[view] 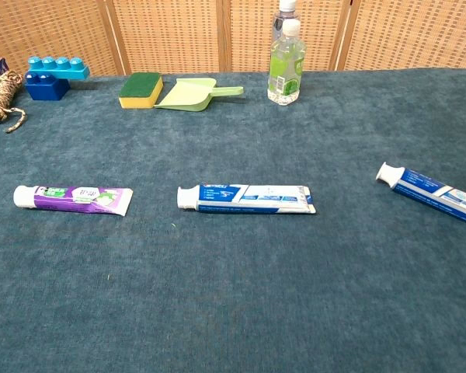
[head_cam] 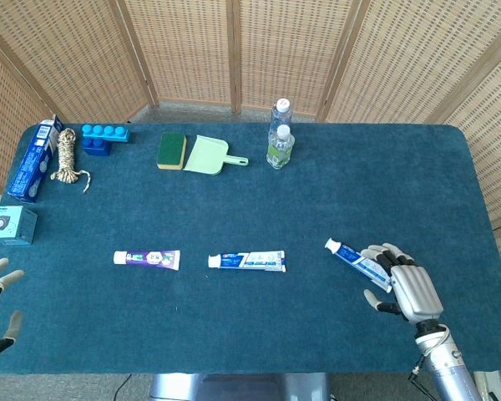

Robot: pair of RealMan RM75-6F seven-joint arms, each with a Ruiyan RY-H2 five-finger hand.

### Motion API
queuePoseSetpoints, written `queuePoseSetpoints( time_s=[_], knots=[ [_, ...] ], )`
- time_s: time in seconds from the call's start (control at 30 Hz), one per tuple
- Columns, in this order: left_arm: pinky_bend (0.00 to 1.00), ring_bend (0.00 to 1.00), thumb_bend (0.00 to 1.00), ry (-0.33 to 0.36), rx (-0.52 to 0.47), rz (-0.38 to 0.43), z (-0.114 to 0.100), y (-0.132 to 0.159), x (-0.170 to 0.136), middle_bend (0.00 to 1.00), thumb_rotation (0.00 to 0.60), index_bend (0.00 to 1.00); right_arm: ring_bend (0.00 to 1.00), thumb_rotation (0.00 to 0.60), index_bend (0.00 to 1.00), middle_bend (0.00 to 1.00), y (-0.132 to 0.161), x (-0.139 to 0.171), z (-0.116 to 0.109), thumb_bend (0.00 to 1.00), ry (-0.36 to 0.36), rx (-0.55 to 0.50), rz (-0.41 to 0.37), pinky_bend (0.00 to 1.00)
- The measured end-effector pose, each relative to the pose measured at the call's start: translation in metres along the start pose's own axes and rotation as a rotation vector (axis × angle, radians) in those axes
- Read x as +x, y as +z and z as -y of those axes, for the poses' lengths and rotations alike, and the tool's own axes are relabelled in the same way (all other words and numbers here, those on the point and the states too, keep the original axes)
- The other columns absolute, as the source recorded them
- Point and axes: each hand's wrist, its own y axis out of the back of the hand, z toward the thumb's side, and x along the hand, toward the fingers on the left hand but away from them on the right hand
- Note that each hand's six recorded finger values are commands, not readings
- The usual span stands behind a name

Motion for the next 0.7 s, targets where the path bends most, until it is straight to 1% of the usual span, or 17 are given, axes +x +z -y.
queuePoseSetpoints(
  time_s=[0.13, 0.3, 0.4, 0.53, 0.7],
  knots=[
    [0.12, 0.07, 0.44, -0.006, 0.001, -0.002, 0.001, 0.0, 0.001, 0.11, 0.6, 0.2, 0.11, 0.6, 0.22, 0.21, 0.0, -0.002, 0.002, 0.31, 0.007, 0.0, 0.0, 0.21],
    [0.12, 0.07, 0.44, 0.012, 0.003, 0.006, -0.003, 0.001, 0.002, 0.11, 0.6, 0.2, 0.11, 0.6, 0.22, 0.21, 0.002, -0.004, 0.003, 0.31, 0.011, 0.0, -0.004, 0.21],
    [0.11, 0.07, 0.44, 0.018, 0.008, 0.01, -0.006, 0.002, 0.003, 0.11, 0.6, 0.2, 0.1, 0.6, 0.19, 0.19, 0.003, -0.007, 0.004, 0.3, 0.014, 0.005, -0.006, 0.21],
    [0.12, 0.07, 0.44, 0.027, 0.013, 0.017, -0.01, 0.004, 0.005, 0.11, 0.6, 0.2, 0.08, 0.6, 0.14, 0.16, 0.005, -0.014, 0.008, 0.24, 0.024, 0.022, 0.002, 0.21],
    [0.12, 0.07, 0.44, 0.041, 0.022, 0.033, -0.016, 0.007, 0.012, 0.11, 0.6, 0.2, 0.05, 0.6, 0.08, 0.13, 0.008, -0.026, 0.014, 0.18, 0.041, 0.066, 0.018, 0.21]
  ],
)
